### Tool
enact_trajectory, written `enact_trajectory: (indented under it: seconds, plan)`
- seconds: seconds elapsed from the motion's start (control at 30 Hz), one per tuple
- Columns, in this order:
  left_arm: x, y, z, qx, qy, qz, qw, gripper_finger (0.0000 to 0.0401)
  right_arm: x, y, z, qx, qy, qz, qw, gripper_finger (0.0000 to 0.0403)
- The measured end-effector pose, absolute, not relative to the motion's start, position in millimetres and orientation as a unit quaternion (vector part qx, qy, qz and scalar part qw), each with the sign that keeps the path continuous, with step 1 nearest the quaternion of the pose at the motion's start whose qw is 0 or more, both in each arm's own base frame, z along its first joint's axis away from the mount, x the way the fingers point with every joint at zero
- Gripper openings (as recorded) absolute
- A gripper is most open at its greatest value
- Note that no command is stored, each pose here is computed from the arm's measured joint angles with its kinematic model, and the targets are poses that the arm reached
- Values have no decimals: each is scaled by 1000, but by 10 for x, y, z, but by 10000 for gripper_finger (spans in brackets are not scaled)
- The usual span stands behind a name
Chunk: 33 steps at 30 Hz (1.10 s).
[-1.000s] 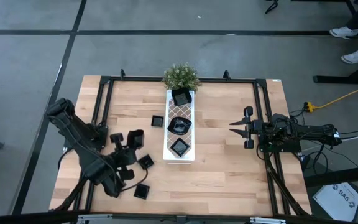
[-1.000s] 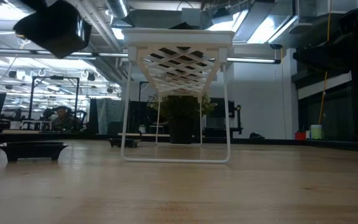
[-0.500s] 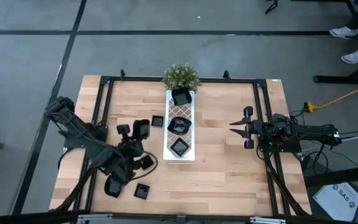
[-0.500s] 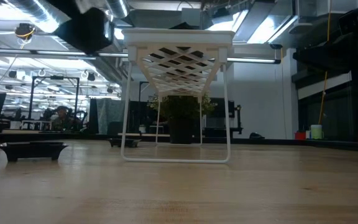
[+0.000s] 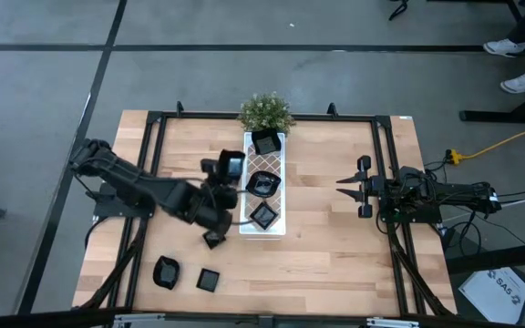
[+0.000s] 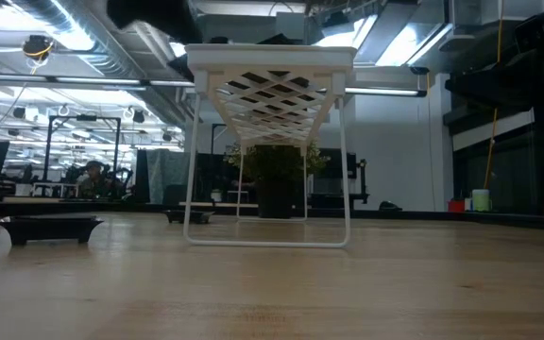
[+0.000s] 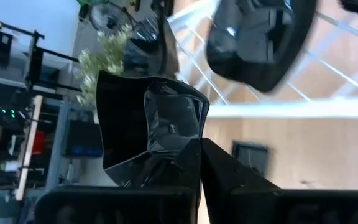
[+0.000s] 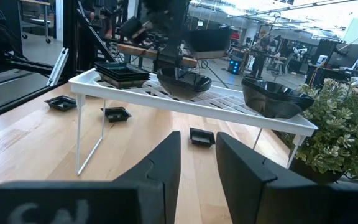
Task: Pick & Place Mini shaped plates
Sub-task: Stack the distorted square plate on top of the distorted square plate on the shelf
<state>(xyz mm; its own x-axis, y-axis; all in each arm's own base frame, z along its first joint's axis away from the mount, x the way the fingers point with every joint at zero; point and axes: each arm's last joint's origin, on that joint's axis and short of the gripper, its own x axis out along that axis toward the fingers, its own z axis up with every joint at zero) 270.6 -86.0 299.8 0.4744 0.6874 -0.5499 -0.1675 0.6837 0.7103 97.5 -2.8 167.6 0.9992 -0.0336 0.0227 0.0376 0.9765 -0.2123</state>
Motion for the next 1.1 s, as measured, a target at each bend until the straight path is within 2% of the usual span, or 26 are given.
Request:
enact_trajectory:
  seconds: [0.3, 0.53, 0.8, 1.1]
  plan:
    - [2961, -527, 3088, 316, 408, 306, 800, 2, 975, -28, 1676, -107, -10, -18, 994, 102]
    - [3180, -335, 3202, 297, 353, 324, 826, 2, 975, -28, 1675, -107, -9, -18, 994, 102]
    - [3337, -126, 3264, 246, 305, 330, 859, 2, 975, -28, 1676, -107, -10, -18, 994, 102]
    - [3426, 75, 3150, 172, 308, 320, 879, 2, 975, -28, 1675, -107, -9, -18, 994, 102]
